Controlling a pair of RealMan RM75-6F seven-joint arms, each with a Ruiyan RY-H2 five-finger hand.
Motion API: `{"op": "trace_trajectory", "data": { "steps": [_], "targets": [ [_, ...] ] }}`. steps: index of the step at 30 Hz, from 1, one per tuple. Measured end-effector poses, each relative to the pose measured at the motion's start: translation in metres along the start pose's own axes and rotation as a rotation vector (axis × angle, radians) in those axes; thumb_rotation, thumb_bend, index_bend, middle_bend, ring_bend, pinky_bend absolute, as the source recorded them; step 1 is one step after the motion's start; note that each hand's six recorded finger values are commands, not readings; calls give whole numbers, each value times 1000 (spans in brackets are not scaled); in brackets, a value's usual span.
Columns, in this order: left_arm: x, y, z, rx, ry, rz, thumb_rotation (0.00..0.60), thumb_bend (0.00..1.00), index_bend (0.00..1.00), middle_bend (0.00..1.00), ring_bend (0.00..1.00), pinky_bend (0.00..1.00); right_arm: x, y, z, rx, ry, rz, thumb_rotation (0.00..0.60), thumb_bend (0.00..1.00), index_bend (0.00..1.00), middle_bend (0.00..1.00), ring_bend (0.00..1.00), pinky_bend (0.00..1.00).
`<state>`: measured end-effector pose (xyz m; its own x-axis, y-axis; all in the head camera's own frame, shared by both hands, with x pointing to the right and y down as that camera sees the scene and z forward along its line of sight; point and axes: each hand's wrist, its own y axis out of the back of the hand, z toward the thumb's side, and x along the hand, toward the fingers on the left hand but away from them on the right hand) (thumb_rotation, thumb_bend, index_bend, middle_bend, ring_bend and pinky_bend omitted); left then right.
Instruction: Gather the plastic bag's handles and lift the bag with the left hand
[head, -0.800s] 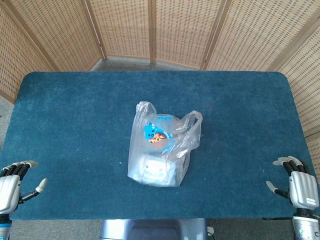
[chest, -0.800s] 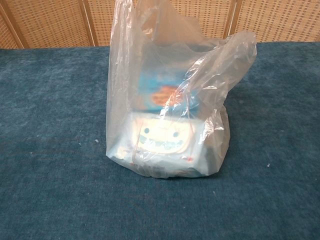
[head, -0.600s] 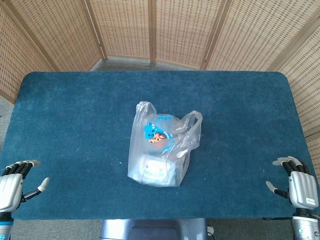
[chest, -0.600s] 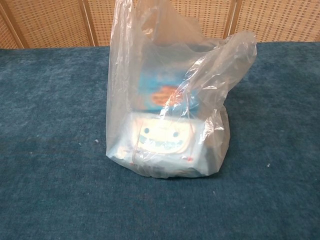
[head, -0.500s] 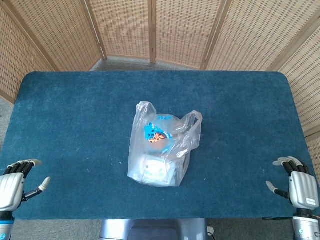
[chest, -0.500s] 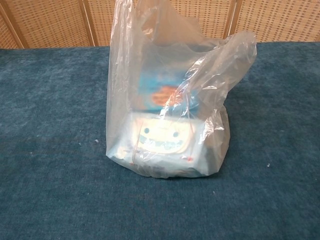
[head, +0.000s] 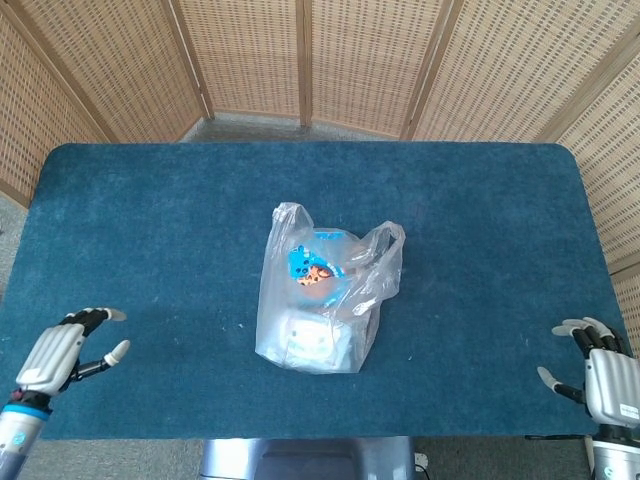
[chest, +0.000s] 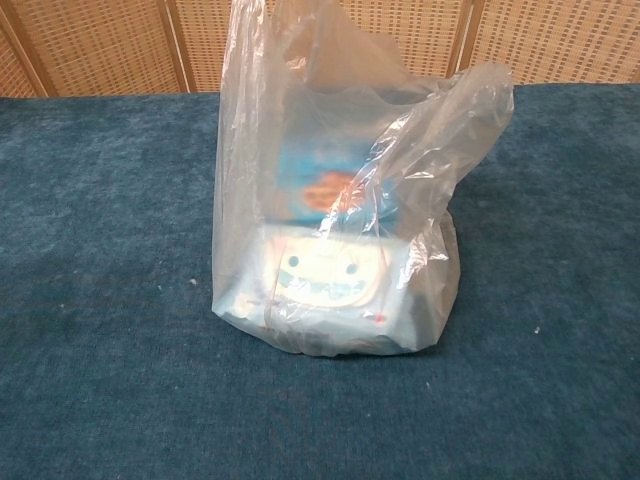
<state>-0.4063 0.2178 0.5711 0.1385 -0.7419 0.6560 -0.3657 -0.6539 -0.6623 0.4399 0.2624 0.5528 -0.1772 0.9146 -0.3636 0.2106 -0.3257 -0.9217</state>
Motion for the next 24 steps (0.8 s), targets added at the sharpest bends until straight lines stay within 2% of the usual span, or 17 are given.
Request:
{"op": "trace_trajectory", "data": {
  "steps": [12,24],
  "targets": [
    [61,4,46,-278,-116,-155,0,208,289,293,242,223,6,5,-6,7,-37,-16,584,121,351,292,208,163],
    [101,9,103,-566,-238,-295,0,192,290,293,242,223,5,2,-8,4,-43,-17,584,120,343,289,208,163]
  ]
}}
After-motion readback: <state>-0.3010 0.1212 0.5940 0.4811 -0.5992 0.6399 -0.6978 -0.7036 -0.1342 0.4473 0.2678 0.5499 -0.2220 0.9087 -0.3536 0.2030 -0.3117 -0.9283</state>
